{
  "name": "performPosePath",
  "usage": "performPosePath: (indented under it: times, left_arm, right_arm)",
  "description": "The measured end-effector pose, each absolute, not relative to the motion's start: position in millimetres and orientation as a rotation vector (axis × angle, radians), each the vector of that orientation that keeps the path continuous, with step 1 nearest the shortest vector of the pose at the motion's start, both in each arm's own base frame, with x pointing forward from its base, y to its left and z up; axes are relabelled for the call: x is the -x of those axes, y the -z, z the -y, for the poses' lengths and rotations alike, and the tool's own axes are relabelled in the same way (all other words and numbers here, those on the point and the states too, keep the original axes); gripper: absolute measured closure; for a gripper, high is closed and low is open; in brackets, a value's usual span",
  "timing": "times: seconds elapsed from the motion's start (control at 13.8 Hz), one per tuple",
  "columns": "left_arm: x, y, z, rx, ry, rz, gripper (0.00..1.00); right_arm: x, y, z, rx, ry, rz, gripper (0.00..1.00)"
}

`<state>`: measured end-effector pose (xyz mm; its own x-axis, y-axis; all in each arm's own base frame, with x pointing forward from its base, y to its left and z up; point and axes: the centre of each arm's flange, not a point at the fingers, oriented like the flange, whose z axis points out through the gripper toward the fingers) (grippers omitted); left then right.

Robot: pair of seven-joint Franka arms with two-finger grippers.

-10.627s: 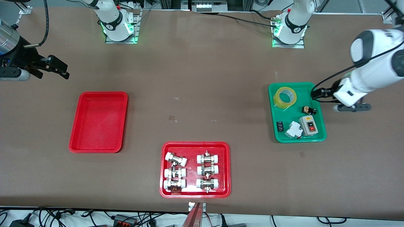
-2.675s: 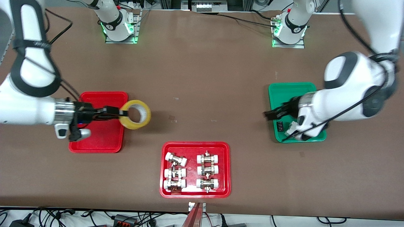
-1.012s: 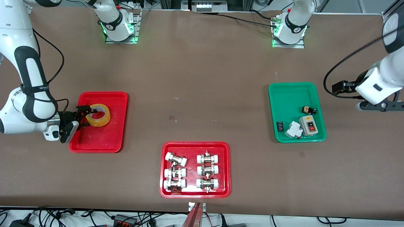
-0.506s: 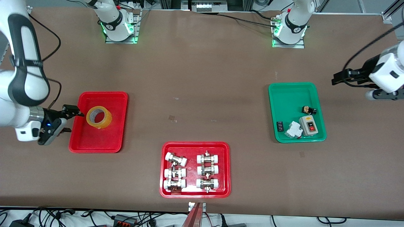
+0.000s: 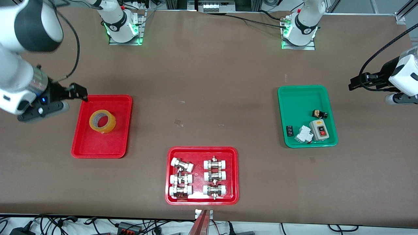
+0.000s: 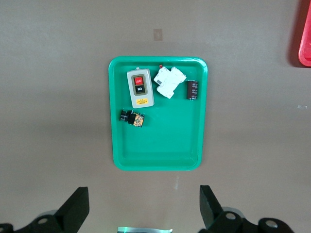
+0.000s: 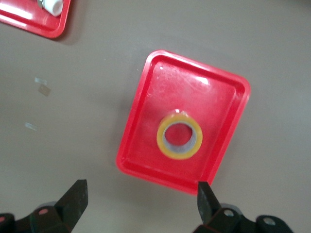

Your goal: Left arm passes tape to right arm into tray

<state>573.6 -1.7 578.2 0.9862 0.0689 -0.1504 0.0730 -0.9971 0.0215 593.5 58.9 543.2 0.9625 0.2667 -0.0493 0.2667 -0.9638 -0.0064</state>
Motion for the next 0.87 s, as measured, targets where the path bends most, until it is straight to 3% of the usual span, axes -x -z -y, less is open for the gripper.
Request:
performPosePath:
  times: [0.51,0.87]
  left_arm:
    - [-573.1,-577.9,7.8,-3.105,0.238,-0.095,0.0]
    - [-573.6,-578.4,6.5,-3.105,0.232,-0.1,0.0]
  right_arm:
    - [-531.0,-590.2,-53.4,-3.129,-0.029,-0.187,0.0]
    - [-534.0,-612.0,-48.7,-3.134,-0.03,-0.097,0.0]
